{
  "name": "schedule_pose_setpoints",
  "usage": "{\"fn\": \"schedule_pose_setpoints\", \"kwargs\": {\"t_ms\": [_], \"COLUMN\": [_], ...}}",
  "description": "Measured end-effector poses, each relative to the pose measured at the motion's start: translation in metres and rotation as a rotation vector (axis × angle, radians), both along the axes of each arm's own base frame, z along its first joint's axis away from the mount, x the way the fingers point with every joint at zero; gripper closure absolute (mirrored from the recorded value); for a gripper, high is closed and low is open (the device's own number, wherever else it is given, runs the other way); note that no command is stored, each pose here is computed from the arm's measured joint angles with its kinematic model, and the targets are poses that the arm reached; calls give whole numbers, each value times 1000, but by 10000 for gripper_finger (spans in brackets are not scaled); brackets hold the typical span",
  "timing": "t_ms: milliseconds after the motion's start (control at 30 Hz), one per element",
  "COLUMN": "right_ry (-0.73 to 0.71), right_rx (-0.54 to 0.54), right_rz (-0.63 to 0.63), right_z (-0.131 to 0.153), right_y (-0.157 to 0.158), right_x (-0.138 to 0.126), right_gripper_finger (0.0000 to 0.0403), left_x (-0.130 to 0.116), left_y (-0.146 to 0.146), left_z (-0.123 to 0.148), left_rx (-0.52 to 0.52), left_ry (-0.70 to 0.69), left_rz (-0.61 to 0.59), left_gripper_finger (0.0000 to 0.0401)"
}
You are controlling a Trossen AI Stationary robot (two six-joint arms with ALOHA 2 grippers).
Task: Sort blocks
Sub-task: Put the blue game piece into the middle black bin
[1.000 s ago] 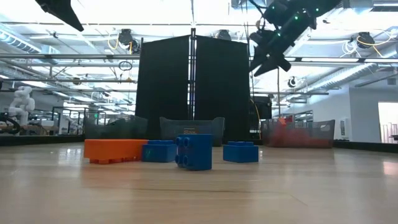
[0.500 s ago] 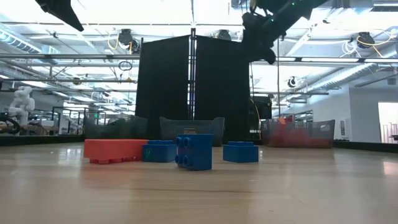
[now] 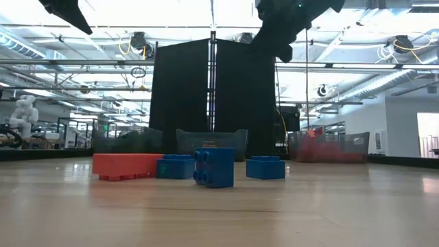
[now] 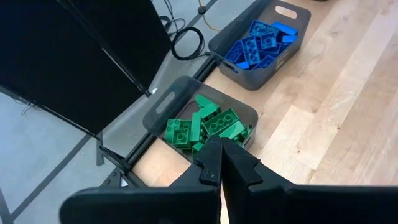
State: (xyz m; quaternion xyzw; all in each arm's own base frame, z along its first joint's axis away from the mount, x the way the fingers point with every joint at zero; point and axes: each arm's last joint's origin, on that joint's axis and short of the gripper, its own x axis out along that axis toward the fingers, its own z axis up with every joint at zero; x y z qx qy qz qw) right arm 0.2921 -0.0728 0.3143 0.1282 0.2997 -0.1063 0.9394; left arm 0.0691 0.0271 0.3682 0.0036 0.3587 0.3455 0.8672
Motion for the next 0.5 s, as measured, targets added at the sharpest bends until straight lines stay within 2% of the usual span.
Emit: {"fn": "schedule_pose_setpoints", "kwargs": {"t_ms": [500], "right_ry": [66], "right_rx": [38], "right_rz": [193], "right_z": [-26], "right_y": [63], "right_x": [30], "right_gripper_finger": [248], "left_x": [-1], "left_y": [0], "left_z": [-1], "left_rx": [6], "left_ry": [18], "left_rz": [-10], "left_gripper_finger": [401]}}
